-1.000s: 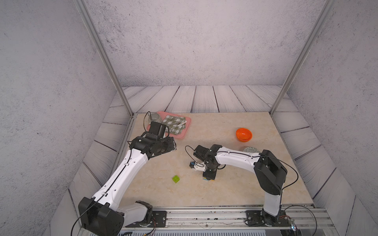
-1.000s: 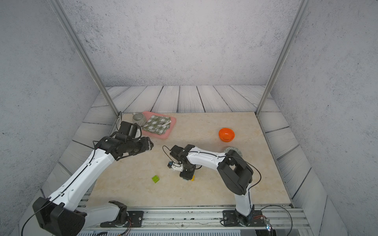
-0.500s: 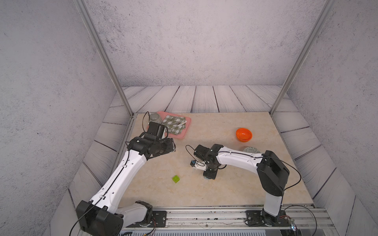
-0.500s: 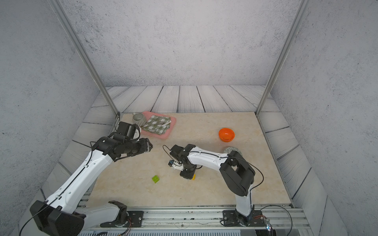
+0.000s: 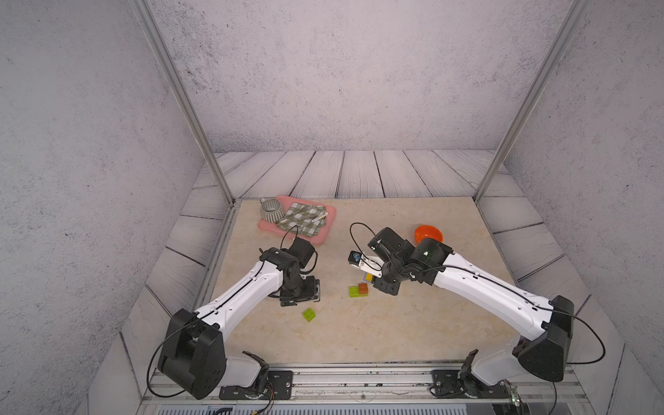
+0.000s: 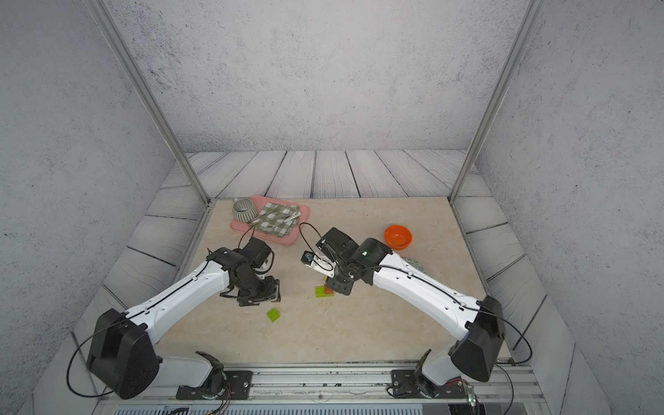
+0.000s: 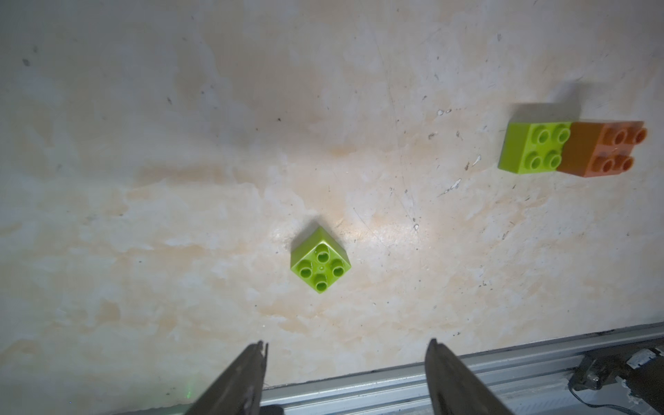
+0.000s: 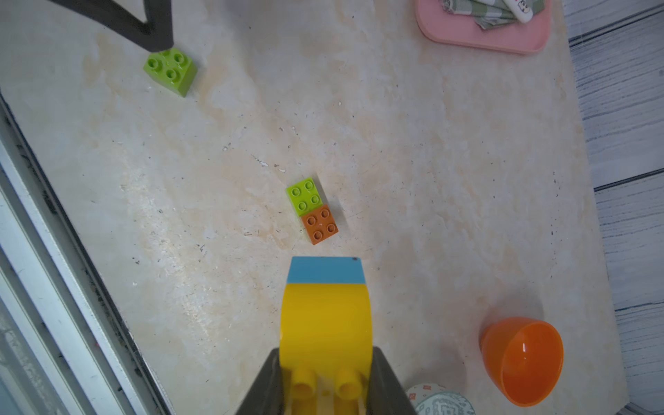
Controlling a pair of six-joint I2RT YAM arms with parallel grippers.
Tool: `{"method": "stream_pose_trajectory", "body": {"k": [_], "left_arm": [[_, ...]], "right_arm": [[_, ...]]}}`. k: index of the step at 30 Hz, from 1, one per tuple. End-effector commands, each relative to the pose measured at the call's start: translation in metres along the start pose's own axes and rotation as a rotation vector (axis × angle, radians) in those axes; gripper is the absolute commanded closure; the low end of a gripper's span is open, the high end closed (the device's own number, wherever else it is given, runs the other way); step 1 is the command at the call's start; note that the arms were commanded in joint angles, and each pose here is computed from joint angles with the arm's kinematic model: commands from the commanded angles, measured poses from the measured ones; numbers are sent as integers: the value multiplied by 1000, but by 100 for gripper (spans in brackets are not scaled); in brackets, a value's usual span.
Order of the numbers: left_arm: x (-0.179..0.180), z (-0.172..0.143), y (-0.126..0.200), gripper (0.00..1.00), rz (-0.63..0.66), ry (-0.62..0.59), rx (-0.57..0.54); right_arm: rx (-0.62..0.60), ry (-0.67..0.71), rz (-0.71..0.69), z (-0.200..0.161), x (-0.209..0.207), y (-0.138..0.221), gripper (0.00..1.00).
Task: Assemble the letter s with lego
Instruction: Pick up the lego brick from the center of the board.
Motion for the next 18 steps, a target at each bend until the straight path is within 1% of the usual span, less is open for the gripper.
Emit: {"method": "stream_pose_trajectory", "body": {"k": [1,5,7,10,13,18], "left_arm": [[1,-3,-14,24,34,57,46],[7,-10,-25,21,45,164,56],[8,-14,-34,19,17,227,62],[8,-15,-49,19,-21,304,65],[8,-11,-57,20,-30,342,59],[5,-5,-67,25,-29,355,64]], "right_arm": [[47,11,-23,-13,0,0,100],[37,5,-21,-19,1,0,100],[29,0,-15,-21,2,-1,100],[26,-5,-3,-23,4,-2,100],[17,-5,0,-25,5,-1,100],[12,-1,2,-29,7,1,100]]}}
Point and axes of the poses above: each gripper's point midway between its finger pads, its own y axis back along the fingers, its own x axis along the line the jaws close on, z = x × y, the point moved 9 cm from there along y, back along the fingers, and after that the axes turned 1 degree about -y, right-handed, at the moved point
